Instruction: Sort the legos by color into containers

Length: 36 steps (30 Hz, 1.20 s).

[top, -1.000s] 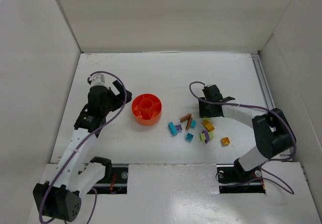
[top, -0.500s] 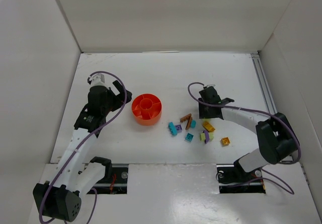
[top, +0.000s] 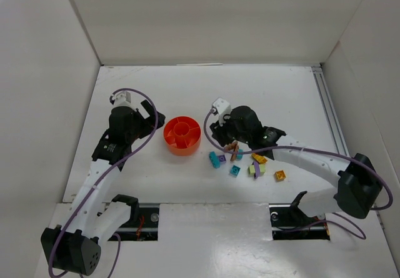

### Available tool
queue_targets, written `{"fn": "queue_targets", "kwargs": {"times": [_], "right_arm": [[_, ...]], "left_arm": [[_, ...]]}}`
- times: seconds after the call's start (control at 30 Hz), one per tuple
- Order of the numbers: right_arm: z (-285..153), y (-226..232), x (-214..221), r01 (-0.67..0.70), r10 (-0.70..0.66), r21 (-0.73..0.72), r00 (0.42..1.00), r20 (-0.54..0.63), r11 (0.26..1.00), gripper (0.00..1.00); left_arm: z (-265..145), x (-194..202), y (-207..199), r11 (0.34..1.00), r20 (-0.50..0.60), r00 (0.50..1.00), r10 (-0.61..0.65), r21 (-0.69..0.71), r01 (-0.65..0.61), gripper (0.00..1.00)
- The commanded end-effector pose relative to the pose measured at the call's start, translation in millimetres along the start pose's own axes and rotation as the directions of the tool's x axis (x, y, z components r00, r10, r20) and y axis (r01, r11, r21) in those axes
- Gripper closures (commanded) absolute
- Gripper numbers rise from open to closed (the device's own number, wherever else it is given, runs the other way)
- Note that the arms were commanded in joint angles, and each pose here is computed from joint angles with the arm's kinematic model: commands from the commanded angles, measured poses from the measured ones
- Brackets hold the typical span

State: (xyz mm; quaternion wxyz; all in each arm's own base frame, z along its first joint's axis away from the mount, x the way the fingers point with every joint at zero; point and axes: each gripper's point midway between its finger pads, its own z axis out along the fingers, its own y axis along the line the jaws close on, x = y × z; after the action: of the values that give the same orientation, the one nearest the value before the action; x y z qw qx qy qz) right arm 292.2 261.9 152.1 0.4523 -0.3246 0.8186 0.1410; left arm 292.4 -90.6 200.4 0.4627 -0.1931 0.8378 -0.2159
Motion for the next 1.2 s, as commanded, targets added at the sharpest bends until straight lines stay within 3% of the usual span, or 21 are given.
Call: {"fn": "queue_targets", "kwargs": {"times": [0.0,0.37,0.8,1.17], "right_arm": [[2.0,43.4,-75.9,0.208,-0.165,-0.154,0.953,0.254,0.966,0.61],[33.2,104.7,-108.7,0.298,-0.186,-0.251,0.902,0.39,0.921,0.61],[66.1,101.9,-85.4,0.228,-0.149,-0.209,0.93,0.337,0.951,0.56],[59.3,99.2,-73.0,0.195,-0.125,-0.194,0.937,0.325,0.961,0.5]], "left_arm": [[-6.4,-10.6,-15.7,0.998,0.039,0.999,-0.003,0.068,0.001,0.0],[-6.4,-10.6,-15.7,0.998,0.039,0.999,-0.003,0.068,0.001,0.0],[-6.4,-10.6,-15.7,0.998,0.039,0.999,-0.003,0.068,0.001,0.0],[-8.7,-10.3,-15.7,0.998,0.038,0.999,-0.012,0.068,0.01,0.0]]}}
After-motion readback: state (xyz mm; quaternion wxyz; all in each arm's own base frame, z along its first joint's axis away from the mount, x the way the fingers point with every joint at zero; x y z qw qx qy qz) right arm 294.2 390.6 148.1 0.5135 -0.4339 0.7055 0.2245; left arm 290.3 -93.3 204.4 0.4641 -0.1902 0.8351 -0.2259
